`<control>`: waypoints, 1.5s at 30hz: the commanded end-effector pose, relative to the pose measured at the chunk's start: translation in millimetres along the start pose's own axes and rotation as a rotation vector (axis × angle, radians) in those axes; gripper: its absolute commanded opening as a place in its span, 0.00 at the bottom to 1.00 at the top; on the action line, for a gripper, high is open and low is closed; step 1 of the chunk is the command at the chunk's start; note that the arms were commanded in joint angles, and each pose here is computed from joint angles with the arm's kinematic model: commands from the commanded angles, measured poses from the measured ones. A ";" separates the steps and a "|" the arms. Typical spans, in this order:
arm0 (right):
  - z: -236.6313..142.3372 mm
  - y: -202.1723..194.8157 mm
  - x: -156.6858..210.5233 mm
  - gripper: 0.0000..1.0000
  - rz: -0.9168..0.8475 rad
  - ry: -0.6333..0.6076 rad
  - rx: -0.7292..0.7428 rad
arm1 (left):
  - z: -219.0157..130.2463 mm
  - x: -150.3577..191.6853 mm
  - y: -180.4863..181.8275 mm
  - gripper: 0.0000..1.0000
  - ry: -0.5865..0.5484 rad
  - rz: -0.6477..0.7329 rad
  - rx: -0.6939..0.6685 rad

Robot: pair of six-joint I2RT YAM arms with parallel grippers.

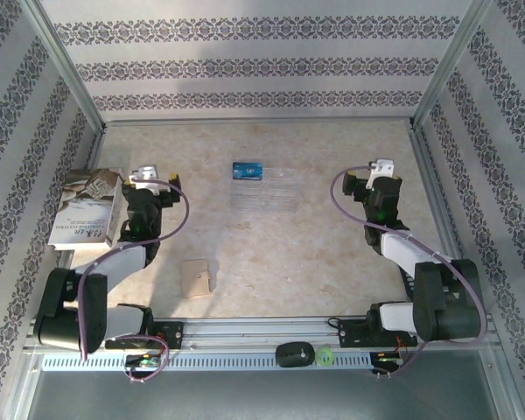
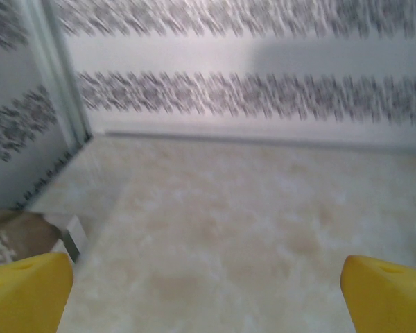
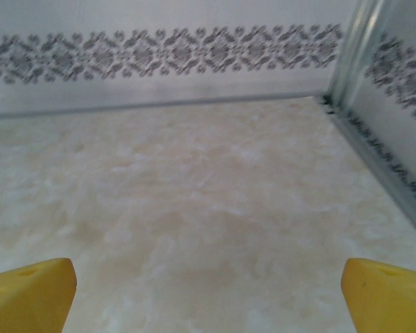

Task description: Take the credit cards out of the card holder

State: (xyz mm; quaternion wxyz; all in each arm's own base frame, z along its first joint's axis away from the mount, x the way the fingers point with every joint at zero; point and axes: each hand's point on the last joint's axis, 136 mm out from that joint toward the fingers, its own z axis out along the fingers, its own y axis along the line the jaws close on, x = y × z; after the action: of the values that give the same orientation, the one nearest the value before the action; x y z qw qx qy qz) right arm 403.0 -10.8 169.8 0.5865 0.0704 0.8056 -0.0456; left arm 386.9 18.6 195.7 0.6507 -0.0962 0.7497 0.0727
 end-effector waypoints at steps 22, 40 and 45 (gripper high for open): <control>-78.4 158.4 47.6 0.98 0.316 0.521 -0.525 | -59.1 -17.0 2.2 0.91 0.140 -0.918 0.191; -225.9 382.5 156.4 0.69 -0.020 1.060 -1.217 | -161.5 38.4 8.1 0.95 0.408 -0.646 0.077; -223.2 403.3 173.5 0.60 -0.003 1.110 -1.176 | -163.3 41.5 9.2 0.94 0.422 -0.626 0.071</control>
State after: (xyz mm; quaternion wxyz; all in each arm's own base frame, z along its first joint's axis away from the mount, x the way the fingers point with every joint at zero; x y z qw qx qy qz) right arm 208.1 417.3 67.6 0.0491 -0.2466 0.8778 0.4078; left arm 229.0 -16.3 177.9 0.4796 -0.3206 0.7920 -0.1996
